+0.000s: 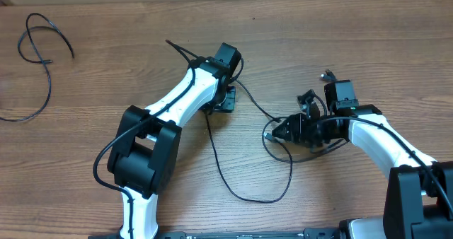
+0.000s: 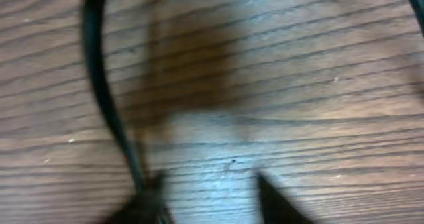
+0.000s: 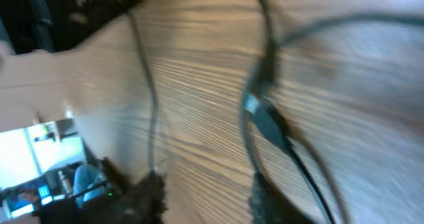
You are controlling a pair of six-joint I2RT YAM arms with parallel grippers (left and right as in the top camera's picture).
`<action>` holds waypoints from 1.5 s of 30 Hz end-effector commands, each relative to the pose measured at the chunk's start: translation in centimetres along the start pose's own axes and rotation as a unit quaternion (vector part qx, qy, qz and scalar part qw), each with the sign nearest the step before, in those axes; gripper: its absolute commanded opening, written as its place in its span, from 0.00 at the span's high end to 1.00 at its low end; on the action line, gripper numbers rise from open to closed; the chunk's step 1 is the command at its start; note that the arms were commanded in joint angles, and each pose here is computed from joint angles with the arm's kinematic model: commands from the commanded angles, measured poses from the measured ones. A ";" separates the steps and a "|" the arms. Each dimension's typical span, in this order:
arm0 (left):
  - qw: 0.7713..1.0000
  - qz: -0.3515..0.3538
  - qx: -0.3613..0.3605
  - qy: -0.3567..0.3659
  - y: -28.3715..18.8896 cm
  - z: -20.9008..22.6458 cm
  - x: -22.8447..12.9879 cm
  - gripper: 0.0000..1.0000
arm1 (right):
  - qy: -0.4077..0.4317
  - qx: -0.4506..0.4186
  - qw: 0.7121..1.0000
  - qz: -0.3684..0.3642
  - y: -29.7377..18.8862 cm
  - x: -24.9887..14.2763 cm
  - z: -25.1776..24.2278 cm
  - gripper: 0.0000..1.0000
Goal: Untangle cables
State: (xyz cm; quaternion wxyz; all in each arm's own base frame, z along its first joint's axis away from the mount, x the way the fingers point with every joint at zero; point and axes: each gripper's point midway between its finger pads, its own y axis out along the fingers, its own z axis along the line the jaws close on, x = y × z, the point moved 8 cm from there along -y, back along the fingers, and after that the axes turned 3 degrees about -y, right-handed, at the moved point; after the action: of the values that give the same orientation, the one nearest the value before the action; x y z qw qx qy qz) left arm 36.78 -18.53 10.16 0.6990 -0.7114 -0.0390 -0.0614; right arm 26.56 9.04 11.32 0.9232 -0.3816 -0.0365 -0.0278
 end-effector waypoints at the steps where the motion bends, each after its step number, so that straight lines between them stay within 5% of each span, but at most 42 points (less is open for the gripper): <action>1: 1.000 0.006 -0.024 0.000 0.3 -0.3 -0.5 0.96 | 0.005 -0.074 0.997 -0.002 -0.5 -0.2 -0.9 0.47; 7: 0.999 -0.014 -0.034 -0.012 0.2 -0.6 0.2 0.96 | -0.023 -0.188 0.982 0.013 1.1 -1.1 -0.7 0.39; 13: 0.999 -0.014 -0.033 -0.013 0.2 -0.6 0.2 0.96 | -0.094 -0.365 0.926 -0.004 1.9 -1.5 -0.8 0.41; 19: 0.999 -0.014 -0.033 -0.014 0.2 -0.6 0.2 0.95 | -0.124 -0.394 0.911 -0.016 2.6 -1.7 -0.5 0.65; 26: 0.999 -0.013 -0.033 -0.014 0.2 -0.6 0.2 0.95 | -0.110 -0.370 0.922 0.000 3.7 -3.2 -1.7 0.67; 29: 0.999 -0.019 -0.035 0.006 -0.1 -0.6 0.4 0.93 | -0.109 -0.346 0.932 0.004 4.1 -3.4 -1.4 0.89; 32: 0.993 -0.044 -0.041 0.104 -2.0 -1.0 1.5 0.64 | -0.110 -0.330 0.938 -0.007 4.3 -3.0 -1.1 0.96; 33: 0.990 -0.053 -0.040 0.128 -2.9 -1.1 2.0 0.46 | -0.112 -0.325 0.939 -0.011 4.4 -2.9 -1.0 0.96; 34: 0.986 -0.063 -0.040 0.150 -3.9 -1.3 2.5 0.18 | -0.114 -0.316 0.942 -0.015 4.5 -2.7 -0.8 0.96; 35: 0.983 -0.073 -0.041 0.166 -4.8 -1.5 3.1 0.03 | -0.115 -0.309 0.944 -0.017 4.6 -2.6 -0.6 0.96; 42: 0.946 -0.147 -0.020 0.288 -6.6 -2.1 5.7 0.00 | -0.118 -0.276 0.954 -0.016 5.0 -2.5 0.0 0.96; 45: 0.947 -0.156 0.008 0.279 -6.3 -1.2 6.4 0.00 | -0.116 -0.278 0.953 -0.012 5.0 -2.7 -0.1 0.96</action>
State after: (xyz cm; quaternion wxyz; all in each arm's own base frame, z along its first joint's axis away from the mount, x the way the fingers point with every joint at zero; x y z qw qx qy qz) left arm 41.27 -20.95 16.32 0.6500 -0.6880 0.0354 -0.3209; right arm 24.74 12.48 7.65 0.7627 -0.6302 -0.1452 -0.0098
